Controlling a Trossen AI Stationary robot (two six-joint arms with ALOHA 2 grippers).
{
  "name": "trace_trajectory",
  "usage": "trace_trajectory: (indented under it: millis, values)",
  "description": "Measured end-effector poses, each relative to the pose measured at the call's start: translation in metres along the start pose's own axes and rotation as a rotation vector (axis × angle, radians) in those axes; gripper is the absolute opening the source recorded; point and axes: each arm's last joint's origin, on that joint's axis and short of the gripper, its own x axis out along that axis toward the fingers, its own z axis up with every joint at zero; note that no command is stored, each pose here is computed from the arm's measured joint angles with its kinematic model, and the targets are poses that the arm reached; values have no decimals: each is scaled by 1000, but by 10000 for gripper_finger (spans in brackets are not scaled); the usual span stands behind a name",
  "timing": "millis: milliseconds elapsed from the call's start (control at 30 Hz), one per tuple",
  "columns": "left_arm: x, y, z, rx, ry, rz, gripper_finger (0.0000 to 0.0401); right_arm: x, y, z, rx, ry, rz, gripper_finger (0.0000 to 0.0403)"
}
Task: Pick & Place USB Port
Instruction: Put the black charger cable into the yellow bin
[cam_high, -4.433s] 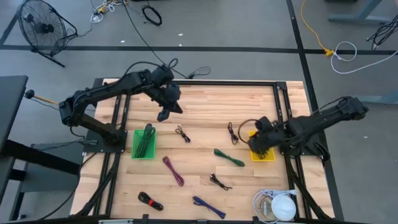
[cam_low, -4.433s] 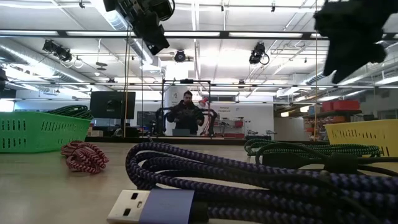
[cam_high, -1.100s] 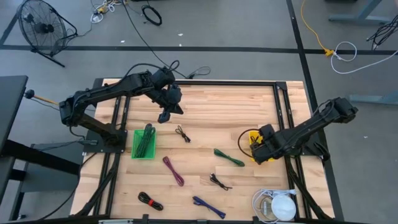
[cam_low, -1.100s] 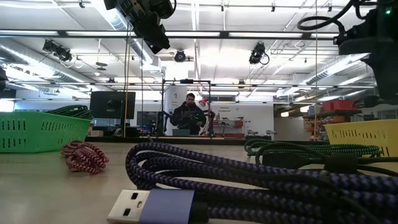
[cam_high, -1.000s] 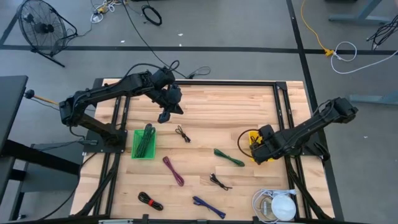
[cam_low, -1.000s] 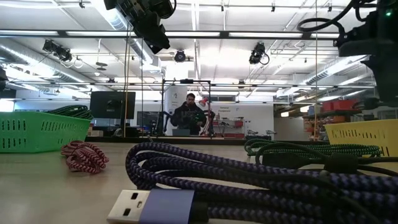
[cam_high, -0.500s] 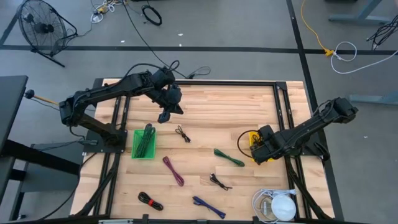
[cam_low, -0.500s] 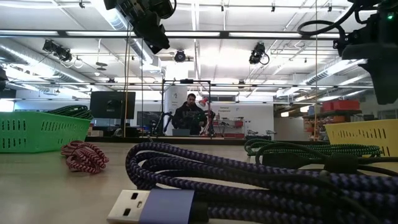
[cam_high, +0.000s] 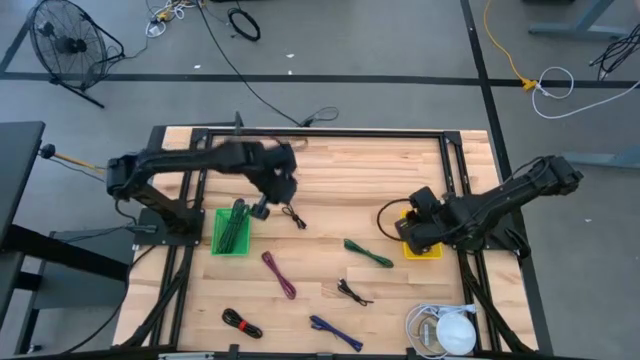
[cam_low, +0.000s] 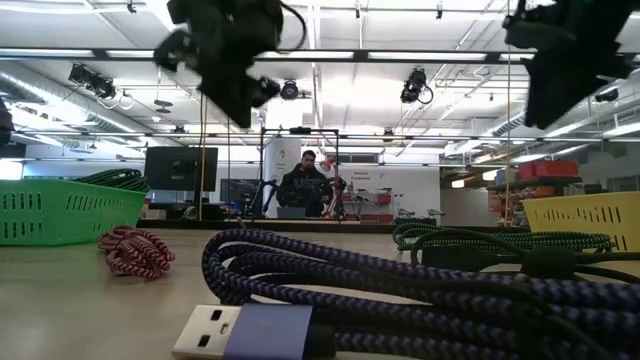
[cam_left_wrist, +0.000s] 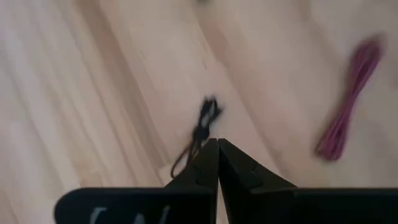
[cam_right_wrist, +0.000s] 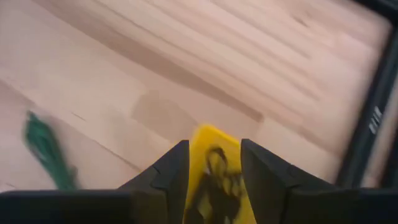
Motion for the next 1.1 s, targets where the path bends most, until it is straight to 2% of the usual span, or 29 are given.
trace_trajectory:
  millis: [167, 300, 433, 600, 800, 933, 1100]
  values:
    - [40, -16, -4, 136, 176, 43, 12, 1, 6, 8, -43, -43, 64, 146]
    - [57, -25, 4, 239, 160, 119, 16, 3, 9, 11, -58, -66, 83, 146]
    - [73, -38, 8, 370, 137, 122, 47, 3, 12, 14, -65, -83, 97, 146]
    - [83, -44, 11, 399, 168, 156, 109, 3, 14, 15, -81, -96, 119, 146]
    - [98, -37, 7, 386, 194, 167, 168, 2, 19, 17, -88, -113, 162, 146]
    - [110, -30, 1, 365, 226, 158, 185, 1, 23, 18, -103, -127, 196, 146]
    - [119, -21, -6, 336, 248, 156, 187, 0, 26, 19, -119, -143, 222, 146]
